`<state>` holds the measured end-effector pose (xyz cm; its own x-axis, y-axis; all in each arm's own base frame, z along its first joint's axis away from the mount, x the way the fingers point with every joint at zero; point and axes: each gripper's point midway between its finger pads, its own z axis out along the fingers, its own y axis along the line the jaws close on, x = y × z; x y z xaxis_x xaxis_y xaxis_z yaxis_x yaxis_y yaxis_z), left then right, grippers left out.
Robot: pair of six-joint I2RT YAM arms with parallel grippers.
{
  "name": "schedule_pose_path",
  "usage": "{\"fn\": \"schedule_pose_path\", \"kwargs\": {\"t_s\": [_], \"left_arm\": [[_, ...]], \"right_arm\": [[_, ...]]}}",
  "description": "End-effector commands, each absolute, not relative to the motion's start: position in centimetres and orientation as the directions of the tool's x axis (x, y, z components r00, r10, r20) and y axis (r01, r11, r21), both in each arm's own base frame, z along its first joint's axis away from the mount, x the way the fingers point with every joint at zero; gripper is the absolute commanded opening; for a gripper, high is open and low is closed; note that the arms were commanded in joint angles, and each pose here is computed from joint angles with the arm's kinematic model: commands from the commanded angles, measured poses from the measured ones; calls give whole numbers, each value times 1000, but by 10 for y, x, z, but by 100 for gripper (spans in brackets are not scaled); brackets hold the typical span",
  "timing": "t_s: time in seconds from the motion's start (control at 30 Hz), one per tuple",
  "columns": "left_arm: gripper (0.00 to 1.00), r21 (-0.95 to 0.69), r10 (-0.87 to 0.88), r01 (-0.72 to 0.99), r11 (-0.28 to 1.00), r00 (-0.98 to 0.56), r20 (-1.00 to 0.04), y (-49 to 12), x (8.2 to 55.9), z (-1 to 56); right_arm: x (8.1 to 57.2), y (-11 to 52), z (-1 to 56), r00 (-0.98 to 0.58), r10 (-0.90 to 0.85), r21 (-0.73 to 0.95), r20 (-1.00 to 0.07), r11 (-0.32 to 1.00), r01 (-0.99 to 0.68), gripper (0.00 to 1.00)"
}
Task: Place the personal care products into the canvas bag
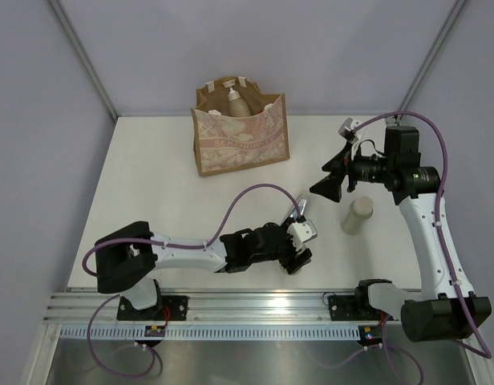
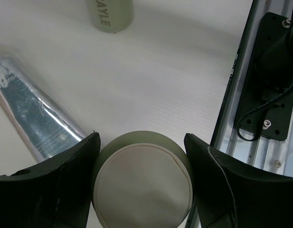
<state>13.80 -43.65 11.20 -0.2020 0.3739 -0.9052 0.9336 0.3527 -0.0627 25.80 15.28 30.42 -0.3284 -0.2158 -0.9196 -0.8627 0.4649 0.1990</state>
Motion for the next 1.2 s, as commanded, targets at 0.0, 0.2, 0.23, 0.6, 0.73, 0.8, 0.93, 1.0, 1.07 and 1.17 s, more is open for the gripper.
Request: {"fn": "schedule_pose_path", "kwargs": {"t_s": [0.0, 0.2, 0.23, 0.6, 0.73, 0.8, 0.93, 1.0, 1.07, 1.17], "left_arm": [[65, -63, 320, 927, 369, -190, -928, -450, 144, 126], [12, -47, 358, 926, 374, -191, -914, -438, 143, 118], [7, -38, 347, 924, 381, -181, -920, -436, 146, 128], [0, -286, 148, 824, 490, -401, -904, -396, 216, 233], [0, -380, 52, 740, 555, -486, -872, -374, 257, 269], [0, -446, -38, 686, 575, -522, -852, -357, 284, 289], [0, -509, -239, 639, 577, -464, -853, -336, 337, 372], [0, -548, -319, 604, 578, -451, -834, -326, 361, 400], [0, -569, -407, 593, 570, -397, -822, -318, 389, 436], [0, -619, -529, 574, 536, -342, -776, -308, 422, 473]], "right_arm": [[253, 153, 316, -290, -190, 179, -938, 452, -874, 99], [252, 152, 317, -290, -181, 182, -940, 454, -872, 100], [252, 152, 319, -285, -179, 178, -941, 453, -874, 99], [262, 148, 312, -327, -134, 226, -936, 485, -845, 100], [262, 148, 310, -328, -129, 228, -936, 488, -843, 100], [266, 140, 310, -334, -117, 231, -935, 514, -826, 100], [268, 137, 308, -338, -107, 236, -935, 521, -820, 100], [269, 137, 306, -343, -98, 245, -934, 523, -816, 100], [268, 137, 306, -343, -95, 247, -935, 522, -816, 99], [267, 136, 306, -335, -95, 239, -937, 523, -818, 99]]}}
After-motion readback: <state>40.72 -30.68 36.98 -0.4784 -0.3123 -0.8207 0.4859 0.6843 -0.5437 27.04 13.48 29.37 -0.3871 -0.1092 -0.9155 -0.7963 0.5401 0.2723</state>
